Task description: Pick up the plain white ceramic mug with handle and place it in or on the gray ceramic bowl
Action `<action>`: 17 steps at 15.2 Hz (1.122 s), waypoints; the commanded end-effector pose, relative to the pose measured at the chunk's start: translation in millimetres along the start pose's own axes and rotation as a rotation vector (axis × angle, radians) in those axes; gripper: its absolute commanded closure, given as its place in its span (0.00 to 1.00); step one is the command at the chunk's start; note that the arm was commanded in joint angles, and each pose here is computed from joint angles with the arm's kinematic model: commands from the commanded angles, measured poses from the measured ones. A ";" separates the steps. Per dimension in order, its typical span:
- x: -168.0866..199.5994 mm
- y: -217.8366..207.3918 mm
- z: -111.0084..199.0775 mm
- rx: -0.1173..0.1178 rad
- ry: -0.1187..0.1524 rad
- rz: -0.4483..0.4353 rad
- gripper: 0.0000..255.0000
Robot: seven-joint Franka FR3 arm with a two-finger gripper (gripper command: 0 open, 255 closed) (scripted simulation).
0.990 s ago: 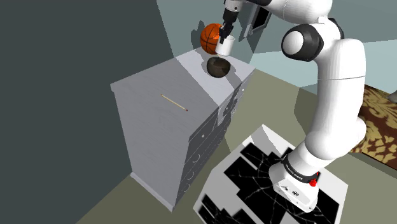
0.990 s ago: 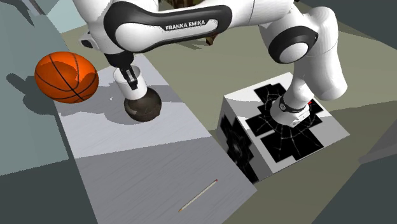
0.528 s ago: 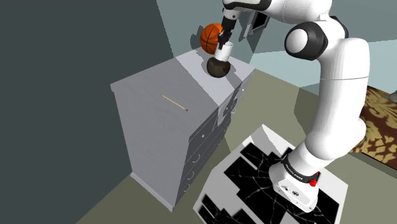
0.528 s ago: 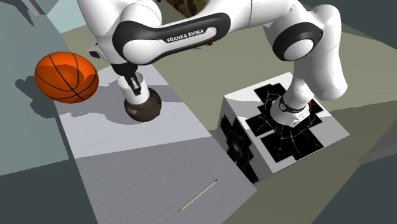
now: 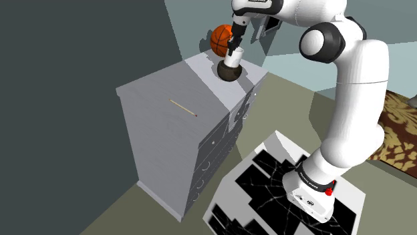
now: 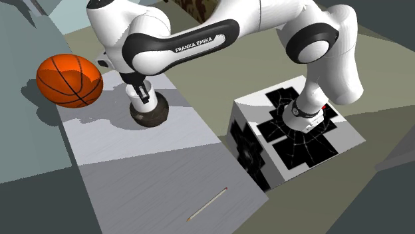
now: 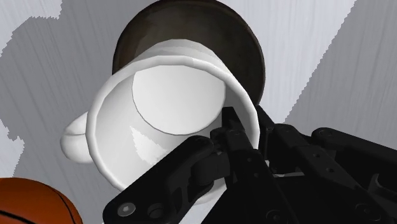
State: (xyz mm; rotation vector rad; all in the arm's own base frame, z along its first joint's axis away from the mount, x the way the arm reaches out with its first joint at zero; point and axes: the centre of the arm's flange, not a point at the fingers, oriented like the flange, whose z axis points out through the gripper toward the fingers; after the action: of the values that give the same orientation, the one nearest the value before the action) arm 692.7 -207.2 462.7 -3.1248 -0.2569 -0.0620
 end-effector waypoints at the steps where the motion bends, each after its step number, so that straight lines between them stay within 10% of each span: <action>1: 0.0 0.0 -0.2 0.000 0.001 0.000 1.00; 2: 0.0 0.0 -0.2 0.000 0.001 0.000 1.00; 3: 0.0 0.0 -0.3 0.000 0.001 0.000 0.00; 17: 0.0 0.0 -50.2 0.000 0.001 0.000 0.00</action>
State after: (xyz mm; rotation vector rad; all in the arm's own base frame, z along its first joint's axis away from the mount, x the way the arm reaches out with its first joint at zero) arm 690.8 -207.3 512.7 -3.1252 -0.2569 -0.0635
